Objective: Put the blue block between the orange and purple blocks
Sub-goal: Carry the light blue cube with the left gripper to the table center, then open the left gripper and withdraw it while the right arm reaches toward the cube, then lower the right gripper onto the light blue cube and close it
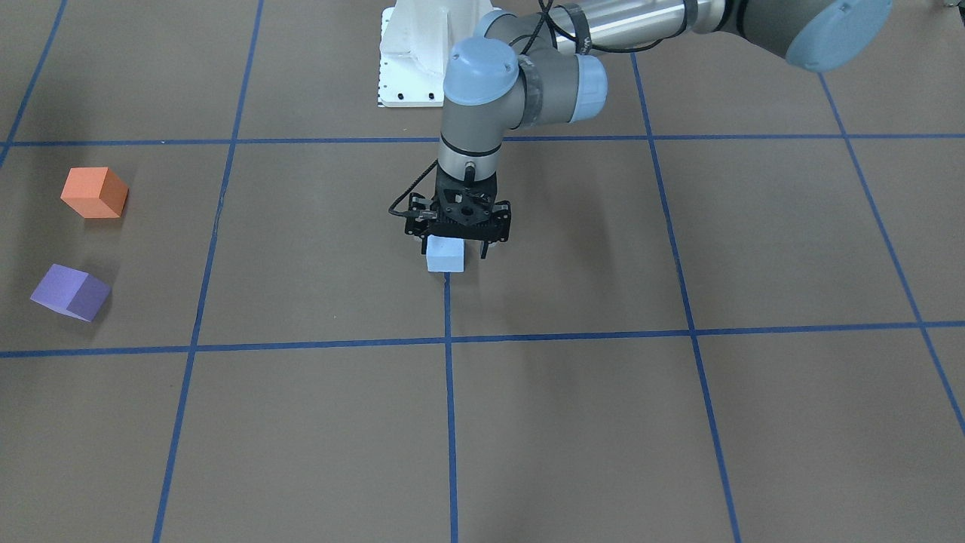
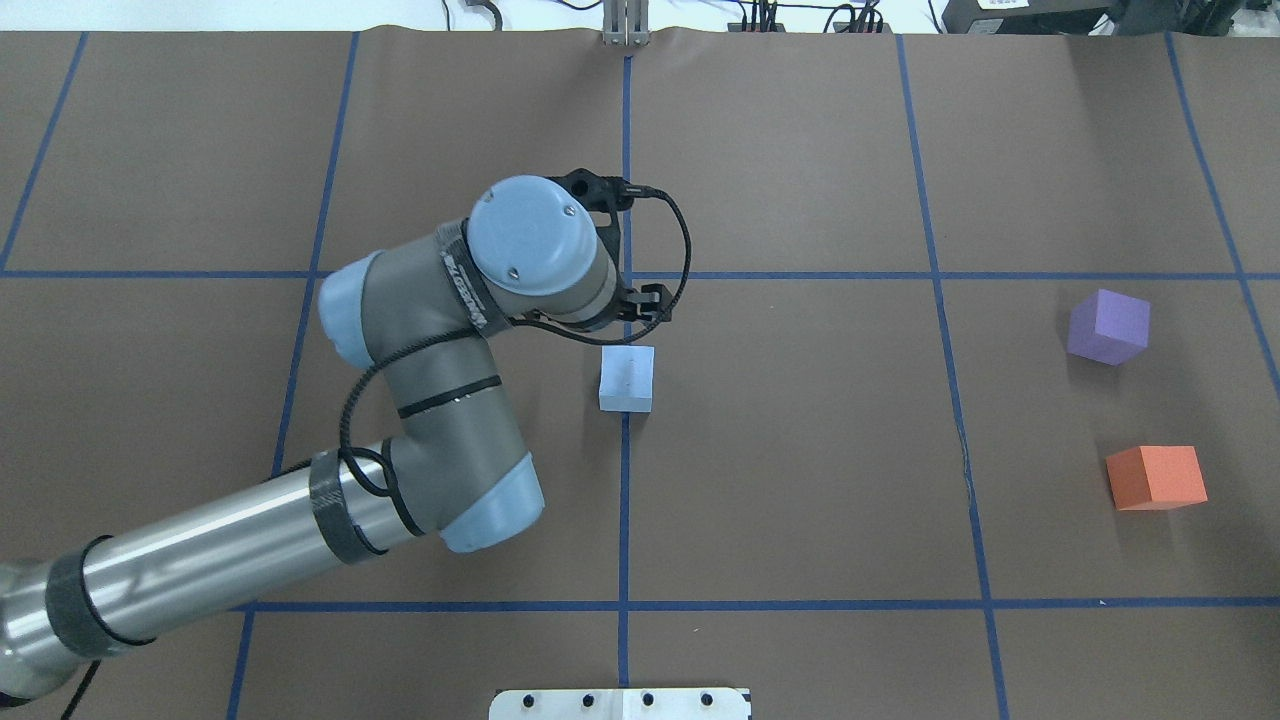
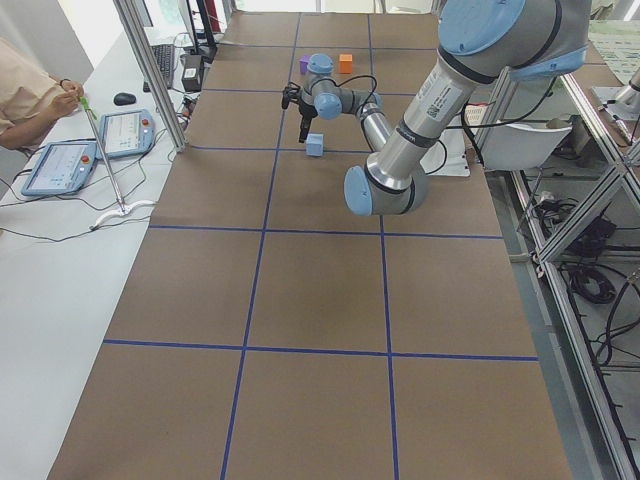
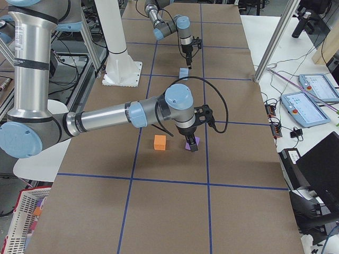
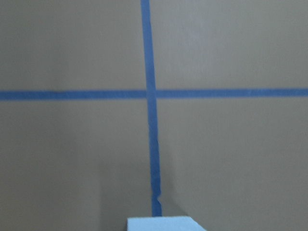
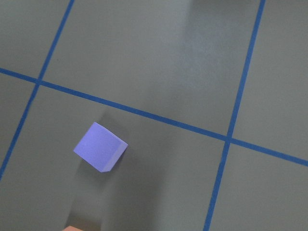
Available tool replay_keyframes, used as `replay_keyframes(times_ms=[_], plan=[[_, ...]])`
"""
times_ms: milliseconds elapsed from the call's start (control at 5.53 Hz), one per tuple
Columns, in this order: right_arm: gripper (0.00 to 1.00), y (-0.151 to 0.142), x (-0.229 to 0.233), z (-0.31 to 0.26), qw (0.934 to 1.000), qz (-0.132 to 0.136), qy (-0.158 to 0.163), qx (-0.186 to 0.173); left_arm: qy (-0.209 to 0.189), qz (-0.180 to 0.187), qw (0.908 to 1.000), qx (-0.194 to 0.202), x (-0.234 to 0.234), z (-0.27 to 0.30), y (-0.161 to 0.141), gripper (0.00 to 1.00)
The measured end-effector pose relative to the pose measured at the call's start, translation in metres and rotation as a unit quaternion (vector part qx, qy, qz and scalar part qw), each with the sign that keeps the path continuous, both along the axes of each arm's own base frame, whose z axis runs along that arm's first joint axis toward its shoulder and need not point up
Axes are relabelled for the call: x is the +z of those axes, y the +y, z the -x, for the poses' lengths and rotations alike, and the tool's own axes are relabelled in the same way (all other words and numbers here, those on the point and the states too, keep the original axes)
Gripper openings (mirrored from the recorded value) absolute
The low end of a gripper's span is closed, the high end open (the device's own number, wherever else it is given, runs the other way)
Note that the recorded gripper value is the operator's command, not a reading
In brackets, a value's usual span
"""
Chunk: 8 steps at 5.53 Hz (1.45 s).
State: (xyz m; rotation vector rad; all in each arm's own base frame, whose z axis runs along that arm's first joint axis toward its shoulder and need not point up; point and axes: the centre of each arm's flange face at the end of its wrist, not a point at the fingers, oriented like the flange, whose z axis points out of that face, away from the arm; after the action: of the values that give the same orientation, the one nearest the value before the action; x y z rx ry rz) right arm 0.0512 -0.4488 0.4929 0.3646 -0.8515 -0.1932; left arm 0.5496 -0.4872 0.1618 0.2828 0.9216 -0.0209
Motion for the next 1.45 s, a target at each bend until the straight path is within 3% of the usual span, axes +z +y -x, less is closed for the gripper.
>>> replay_keyframes(times_ms=[181,362,723,904,1085,1266,1447], plan=[[1.0,-0.008,-0.038,0.021,0.9996,-0.001,-0.027,0.012,-0.013,-0.021,0.9995,0.018,0.028,0.047,-0.021,1.0],[1.0,-0.023,-0.089,0.07,0.9982,-0.002,-0.058,0.013,-0.023,-0.027,0.9993,0.011,0.06,0.097,-0.033,1.0],[1.0,-0.046,-0.184,0.197,0.9959,-0.002,-0.091,0.002,-0.047,0.01,0.9983,-0.034,0.127,0.165,-0.046,1.0],[1.0,-0.039,-0.223,0.267,0.9951,0.005,-0.099,0.002,-0.067,0.039,0.9959,-0.045,0.172,0.18,-0.044,1.0],[1.0,-0.027,-0.256,0.334,0.9951,0.023,-0.095,0.007,-0.084,0.063,0.993,-0.055,0.217,0.197,-0.037,1.0],[1.0,-0.017,-0.287,0.392,0.9962,0.047,-0.071,0.015,-0.094,0.068,0.9921,-0.047,0.257,0.222,-0.03,1.0],[1.0,-0.01,-0.316,0.45,0.9965,0.067,-0.044,0.026,-0.098,0.06,0.9934,-0.007,0.295,0.269,-0.031,1.0]])
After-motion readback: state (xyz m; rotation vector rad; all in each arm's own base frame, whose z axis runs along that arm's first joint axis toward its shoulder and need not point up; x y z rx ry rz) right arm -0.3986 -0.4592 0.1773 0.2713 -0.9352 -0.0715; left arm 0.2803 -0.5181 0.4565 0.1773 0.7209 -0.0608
